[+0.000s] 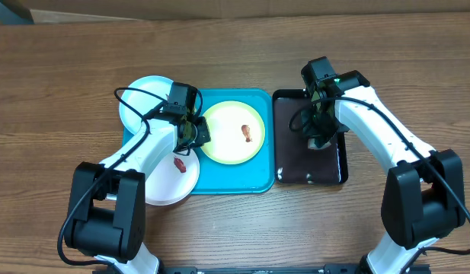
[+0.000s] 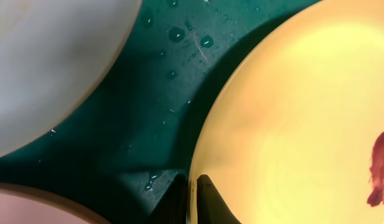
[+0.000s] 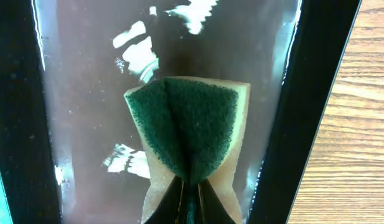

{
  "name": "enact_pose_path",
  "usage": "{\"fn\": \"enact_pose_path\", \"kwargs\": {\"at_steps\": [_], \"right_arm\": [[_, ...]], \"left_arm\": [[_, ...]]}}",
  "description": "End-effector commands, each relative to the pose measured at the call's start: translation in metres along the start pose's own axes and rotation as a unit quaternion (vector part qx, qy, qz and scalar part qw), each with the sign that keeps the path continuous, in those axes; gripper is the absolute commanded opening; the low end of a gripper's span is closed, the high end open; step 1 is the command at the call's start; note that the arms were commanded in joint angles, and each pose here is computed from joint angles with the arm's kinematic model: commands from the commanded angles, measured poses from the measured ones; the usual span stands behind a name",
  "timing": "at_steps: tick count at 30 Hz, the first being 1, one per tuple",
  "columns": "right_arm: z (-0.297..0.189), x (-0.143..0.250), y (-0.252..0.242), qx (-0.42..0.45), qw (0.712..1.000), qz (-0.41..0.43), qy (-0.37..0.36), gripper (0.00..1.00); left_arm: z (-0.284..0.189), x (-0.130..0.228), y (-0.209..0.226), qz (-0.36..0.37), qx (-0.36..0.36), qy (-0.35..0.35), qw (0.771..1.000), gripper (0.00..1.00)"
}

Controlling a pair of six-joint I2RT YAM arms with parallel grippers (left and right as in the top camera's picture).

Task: Clean dirty plates on tray and stack at the side
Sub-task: 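Grasp the green sponge with the right gripper and lift it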

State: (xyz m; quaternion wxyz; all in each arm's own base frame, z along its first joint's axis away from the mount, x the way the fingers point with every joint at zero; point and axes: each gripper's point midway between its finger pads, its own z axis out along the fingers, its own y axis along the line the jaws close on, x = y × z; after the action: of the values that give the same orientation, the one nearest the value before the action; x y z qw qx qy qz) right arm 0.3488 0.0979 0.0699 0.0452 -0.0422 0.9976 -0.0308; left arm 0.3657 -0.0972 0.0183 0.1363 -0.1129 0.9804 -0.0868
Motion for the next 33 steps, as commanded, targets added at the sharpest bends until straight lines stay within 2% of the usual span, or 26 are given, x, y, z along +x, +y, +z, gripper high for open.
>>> {"fn": "enact_pose_path", "kwargs": {"at_steps": [1, 4, 7, 9, 16, 21, 30, 33], "right_arm": [[-0.009, -0.011, 0.002, -0.005, 1.000, -0.005, -0.022, 0.04], [-0.010, -0.017, 0.003, -0.007, 0.999, -0.004, -0.033, 0.04], [-0.013, -0.021, 0.003, -0.009, 0.999, -0.004, -0.039, 0.04], [-0.013, -0.021, 0.004, -0.009, 0.999, -0.004, -0.039, 0.04], [-0.013, -0.021, 0.004, -0.009, 0.999, -0.004, -0.039, 0.04], [-0.013, -0.020, 0.004, -0.009, 0.999, -0.004, -0.038, 0.04], [-0.013, -0.019, 0.003, -0.008, 0.999, -0.004, -0.035, 0.04], [-0.013, -0.019, 0.003, -0.009, 0.999, -0.004, -0.035, 0.04]], "left_arm": [[-0.001, -0.006, -0.005, 0.009, 0.008, -0.007, 1.000, 0.06], [-0.001, -0.004, -0.007, 0.009, 0.014, -0.001, 1.000, 0.04], [-0.002, 0.006, -0.020, 0.009, 0.052, 0.024, 0.998, 0.04], [-0.002, 0.002, -0.017, 0.010, 0.043, 0.014, 0.999, 0.15], [-0.002, -0.013, -0.013, 0.008, 0.034, -0.016, 0.999, 0.27], [0.000, -0.019, -0.012, 0.011, 0.026, -0.030, 0.999, 0.24], [0.004, -0.012, -0.005, 0.010, 0.014, -0.022, 1.000, 0.31], [0.006, -0.007, -0.002, 0.009, 0.009, -0.016, 1.000, 0.24]]}}
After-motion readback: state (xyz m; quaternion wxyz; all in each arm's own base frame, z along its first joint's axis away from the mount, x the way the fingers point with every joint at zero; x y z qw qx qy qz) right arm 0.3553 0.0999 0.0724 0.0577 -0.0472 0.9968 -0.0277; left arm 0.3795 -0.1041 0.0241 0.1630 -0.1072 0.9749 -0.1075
